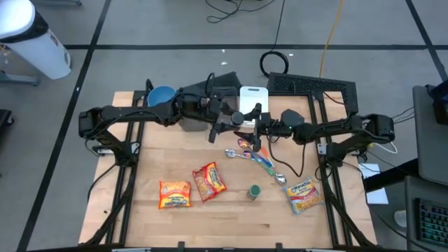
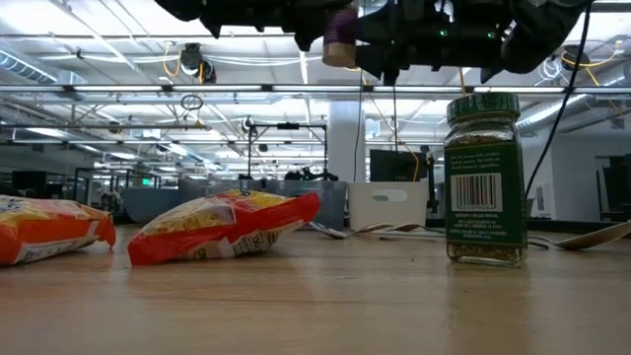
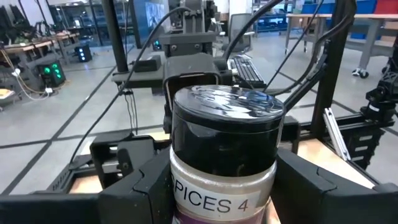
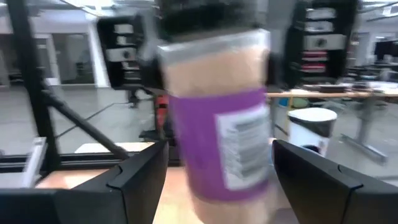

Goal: Pick & Place Food Item
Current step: Put the purple spice bottle into the left black bin

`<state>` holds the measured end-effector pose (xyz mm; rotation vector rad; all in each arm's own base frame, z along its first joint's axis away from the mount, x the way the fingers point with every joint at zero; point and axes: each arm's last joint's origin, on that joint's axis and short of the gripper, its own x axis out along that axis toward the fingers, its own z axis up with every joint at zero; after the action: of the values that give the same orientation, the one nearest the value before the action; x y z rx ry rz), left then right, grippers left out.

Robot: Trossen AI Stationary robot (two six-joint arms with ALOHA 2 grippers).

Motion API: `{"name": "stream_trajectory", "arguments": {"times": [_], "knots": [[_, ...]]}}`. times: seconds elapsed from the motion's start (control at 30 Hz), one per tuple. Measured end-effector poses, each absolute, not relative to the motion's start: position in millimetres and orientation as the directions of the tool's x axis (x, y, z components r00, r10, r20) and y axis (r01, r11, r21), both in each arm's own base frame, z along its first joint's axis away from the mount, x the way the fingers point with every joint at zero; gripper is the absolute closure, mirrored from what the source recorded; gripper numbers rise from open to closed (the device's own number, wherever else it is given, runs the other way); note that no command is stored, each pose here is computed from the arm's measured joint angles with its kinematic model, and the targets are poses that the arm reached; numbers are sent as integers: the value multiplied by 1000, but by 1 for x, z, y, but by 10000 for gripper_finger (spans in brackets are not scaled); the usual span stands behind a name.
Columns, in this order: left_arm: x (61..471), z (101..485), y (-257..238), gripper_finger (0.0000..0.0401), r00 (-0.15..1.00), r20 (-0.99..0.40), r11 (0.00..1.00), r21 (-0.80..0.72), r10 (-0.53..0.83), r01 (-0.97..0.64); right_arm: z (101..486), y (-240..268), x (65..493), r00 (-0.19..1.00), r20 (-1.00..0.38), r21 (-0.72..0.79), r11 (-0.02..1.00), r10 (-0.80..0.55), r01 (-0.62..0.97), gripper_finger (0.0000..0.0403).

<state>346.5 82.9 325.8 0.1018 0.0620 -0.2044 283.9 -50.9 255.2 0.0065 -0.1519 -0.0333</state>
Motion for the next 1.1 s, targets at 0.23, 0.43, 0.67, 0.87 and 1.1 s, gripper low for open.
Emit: {"name": "stream_trajectory", "arguments": {"times": [0.23, 0.43, 0.67, 0.87, 1.1], "knots": [[347, 327, 82, 190, 977, -64, 973, 100, -205, 210, 261, -53, 288, 985, 169, -12, 999, -32, 34, 132], [347, 330, 81, 189, 978, -35, 972, 112, -206, 209, 263, -53, 289, 984, 173, -14, 999, -31, 34, 159], [347, 330, 81, 191, 976, -30, 969, 110, -218, 220, 263, -53, 289, 984, 175, -23, 999, -31, 35, 204], [347, 330, 81, 180, 975, -31, 969, 109, -218, 221, 263, -53, 289, 984, 174, -30, 999, -31, 37, 223], [347, 329, 81, 155, 979, -39, 975, 91, -201, 204, 263, -53, 289, 985, 172, -37, 999, -30, 37, 226]]}}
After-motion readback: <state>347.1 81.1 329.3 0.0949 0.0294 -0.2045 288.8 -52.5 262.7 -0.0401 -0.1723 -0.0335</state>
